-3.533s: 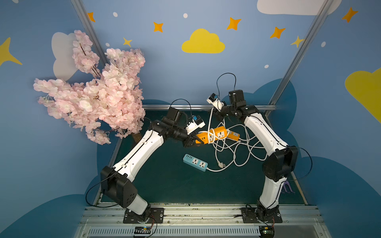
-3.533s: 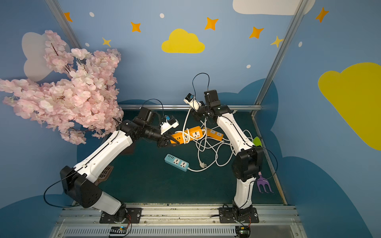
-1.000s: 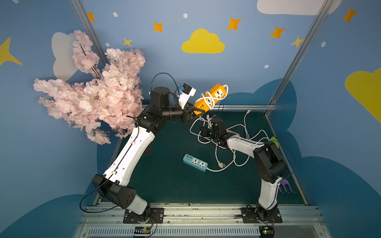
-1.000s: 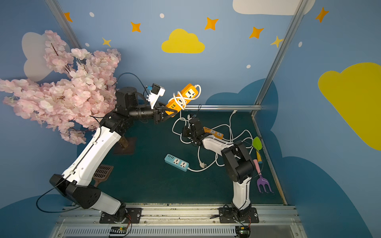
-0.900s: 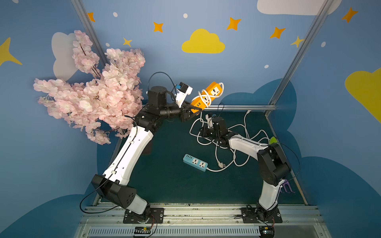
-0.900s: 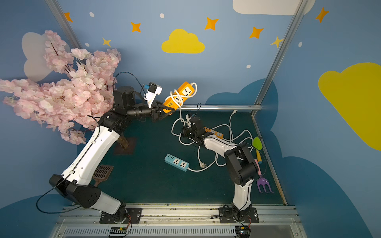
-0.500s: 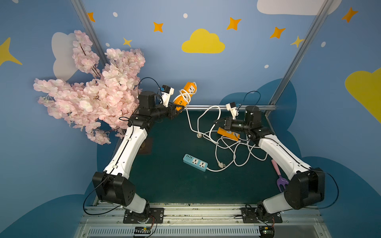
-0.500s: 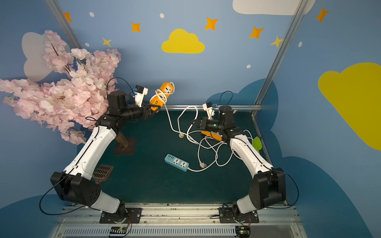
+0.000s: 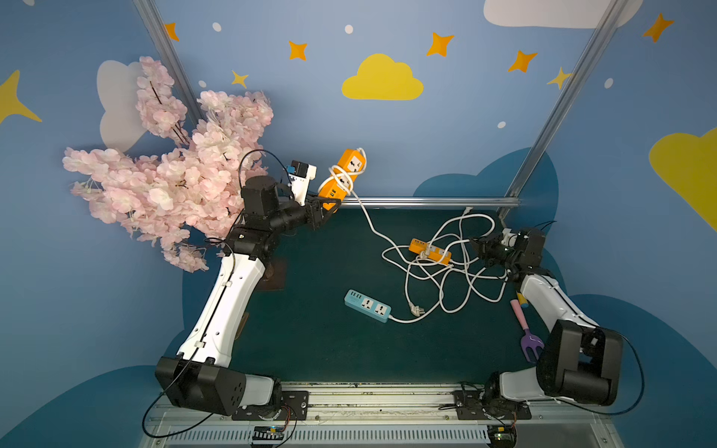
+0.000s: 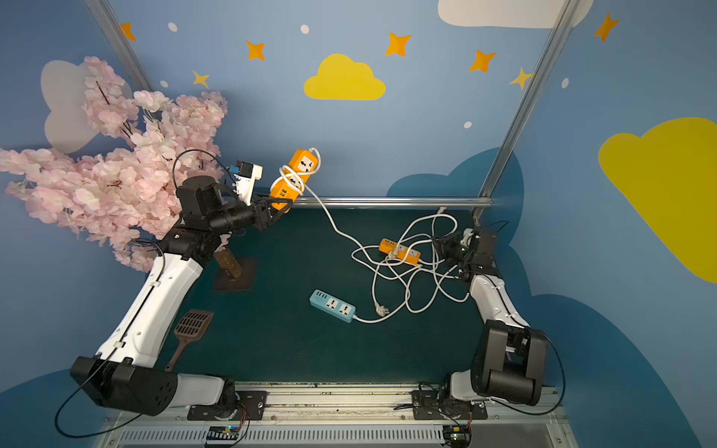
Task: Wrap the cord around the power strip
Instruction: Adjust the power cord, then wrap the power cord around the power strip.
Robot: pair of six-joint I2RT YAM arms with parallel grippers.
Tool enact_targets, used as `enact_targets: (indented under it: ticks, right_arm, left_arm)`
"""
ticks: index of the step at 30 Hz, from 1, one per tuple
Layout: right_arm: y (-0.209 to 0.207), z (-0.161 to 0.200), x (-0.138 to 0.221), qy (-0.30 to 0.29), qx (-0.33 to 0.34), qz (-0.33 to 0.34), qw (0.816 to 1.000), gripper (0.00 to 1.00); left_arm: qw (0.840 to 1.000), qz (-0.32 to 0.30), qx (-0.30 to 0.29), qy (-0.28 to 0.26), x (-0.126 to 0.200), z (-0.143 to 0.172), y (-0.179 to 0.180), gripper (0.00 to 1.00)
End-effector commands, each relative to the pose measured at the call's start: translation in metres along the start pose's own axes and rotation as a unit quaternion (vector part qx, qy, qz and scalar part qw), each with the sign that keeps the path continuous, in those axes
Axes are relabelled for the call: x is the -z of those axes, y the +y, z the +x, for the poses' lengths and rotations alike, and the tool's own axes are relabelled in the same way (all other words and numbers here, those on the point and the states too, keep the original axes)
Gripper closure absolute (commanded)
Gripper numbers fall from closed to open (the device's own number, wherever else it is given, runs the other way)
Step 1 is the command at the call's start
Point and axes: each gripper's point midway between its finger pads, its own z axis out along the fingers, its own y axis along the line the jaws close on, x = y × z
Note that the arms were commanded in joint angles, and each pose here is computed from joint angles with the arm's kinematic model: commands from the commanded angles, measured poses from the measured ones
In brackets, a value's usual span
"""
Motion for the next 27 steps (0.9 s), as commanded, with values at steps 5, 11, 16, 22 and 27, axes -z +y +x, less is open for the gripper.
enact_targets:
  ticks: [5, 11, 16, 22, 27]
  right_arm:
    - [-0.049, 0.025, 0.002, 0.040, 0.061, 0.133, 0.988, 0.72]
    - [-0.058, 0.020, 0.049, -0.020, 0.223, 0.333, 0.916, 0.30]
    - [-0.016, 0.045, 0.026, 0.009, 0.387, 0.331, 0.861, 0.17]
    - [0.073, 0.158, -0.052, 0.095, 0.513, -0.024, 0.853, 0.16]
    - [0.106, 0.199, -0.083, 0.056, 0.617, -0.124, 0.775, 0.16]
  left_arm:
    - [0.995, 0.095, -0.036, -0.015, -0.018, -0.028, -0.050, 0.97]
    - [0.991, 0.121, -0.051, -0.007, -0.029, -0.032, -0.070, 0.97]
    - [0.990, 0.134, -0.049, 0.000, -0.034, -0.030, -0.078, 0.97]
    - [0.989, 0.142, -0.044, 0.008, -0.043, -0.026, -0.086, 0.97]
    - [0.988, 0.149, -0.044, 0.013, -0.045, -0.028, -0.096, 0.98]
